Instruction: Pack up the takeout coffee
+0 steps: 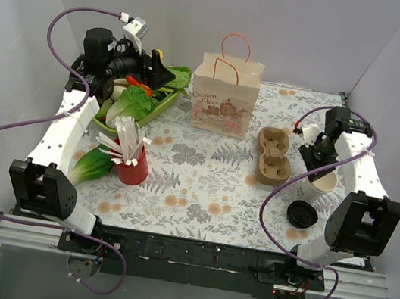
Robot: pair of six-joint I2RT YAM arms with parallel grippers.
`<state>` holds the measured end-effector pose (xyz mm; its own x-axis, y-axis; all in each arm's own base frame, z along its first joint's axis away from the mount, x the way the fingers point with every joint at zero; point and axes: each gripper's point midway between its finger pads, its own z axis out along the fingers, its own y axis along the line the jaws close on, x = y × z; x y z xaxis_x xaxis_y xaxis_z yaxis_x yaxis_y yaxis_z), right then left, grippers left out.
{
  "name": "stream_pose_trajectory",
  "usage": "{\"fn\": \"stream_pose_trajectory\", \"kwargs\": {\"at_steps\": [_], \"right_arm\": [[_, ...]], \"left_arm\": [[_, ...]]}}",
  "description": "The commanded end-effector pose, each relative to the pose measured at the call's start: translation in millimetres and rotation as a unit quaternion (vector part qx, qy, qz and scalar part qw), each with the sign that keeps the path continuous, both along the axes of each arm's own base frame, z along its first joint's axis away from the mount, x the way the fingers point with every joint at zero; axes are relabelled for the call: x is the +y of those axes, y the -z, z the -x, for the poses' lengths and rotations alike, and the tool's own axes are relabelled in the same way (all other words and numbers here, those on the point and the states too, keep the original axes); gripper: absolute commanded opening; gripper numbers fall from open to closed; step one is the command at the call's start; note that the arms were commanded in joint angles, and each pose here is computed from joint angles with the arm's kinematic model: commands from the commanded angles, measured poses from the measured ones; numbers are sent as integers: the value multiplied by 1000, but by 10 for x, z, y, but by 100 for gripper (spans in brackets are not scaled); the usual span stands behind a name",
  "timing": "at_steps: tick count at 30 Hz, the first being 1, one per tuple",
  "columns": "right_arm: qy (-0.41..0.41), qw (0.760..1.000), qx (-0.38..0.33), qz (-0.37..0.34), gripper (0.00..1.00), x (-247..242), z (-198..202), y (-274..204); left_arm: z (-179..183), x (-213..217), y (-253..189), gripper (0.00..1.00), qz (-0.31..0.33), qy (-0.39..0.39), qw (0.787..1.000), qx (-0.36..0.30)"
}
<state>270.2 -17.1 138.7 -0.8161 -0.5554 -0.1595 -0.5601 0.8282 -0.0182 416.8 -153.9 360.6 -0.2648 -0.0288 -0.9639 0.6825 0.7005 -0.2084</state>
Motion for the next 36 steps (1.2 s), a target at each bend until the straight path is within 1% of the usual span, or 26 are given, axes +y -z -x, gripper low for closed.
{"fn": "stream_pose_trajectory", "kwargs": {"at_steps": [1,11,17,21,24,27,28,29,30,31,36], "right_arm": [[7,1000,14,-4,28,-4,67,-5],[12,1000,22,2,23,-31,98,39],[18,999,22,15,23,-90,122,54],[18,1000,22,14,27,-84,130,44],[19,999,22,15,25,-86,139,40],[19,999,21,16,23,-96,136,36],[20,999,20,17,19,-98,137,28],[19,999,20,18,12,-101,132,31],[19,999,16,22,8,-118,126,15],[20,999,13,26,1,-129,116,-5],[16,998,-14,56,1,-240,5,-236]], "left_arm": [[84,-32,-155,98,1,10,1000,-26],[74,-37,-146,98,2,11,1000,-25],[78,-37,-136,98,2,11,1000,-24],[89,-34,-146,98,2,10,1000,-27],[93,-33,-145,98,1,10,1000,-28],[106,-34,-140,98,2,11,1000,-27],[108,-32,-153,98,2,10,1000,-29],[107,-32,-149,98,2,10,1000,-29],[115,-31,-148,98,2,10,1000,-29],[119,-31,-141,98,2,10,1000,-28],[131,-27,-141,98,1,10,1000,-29]]}}
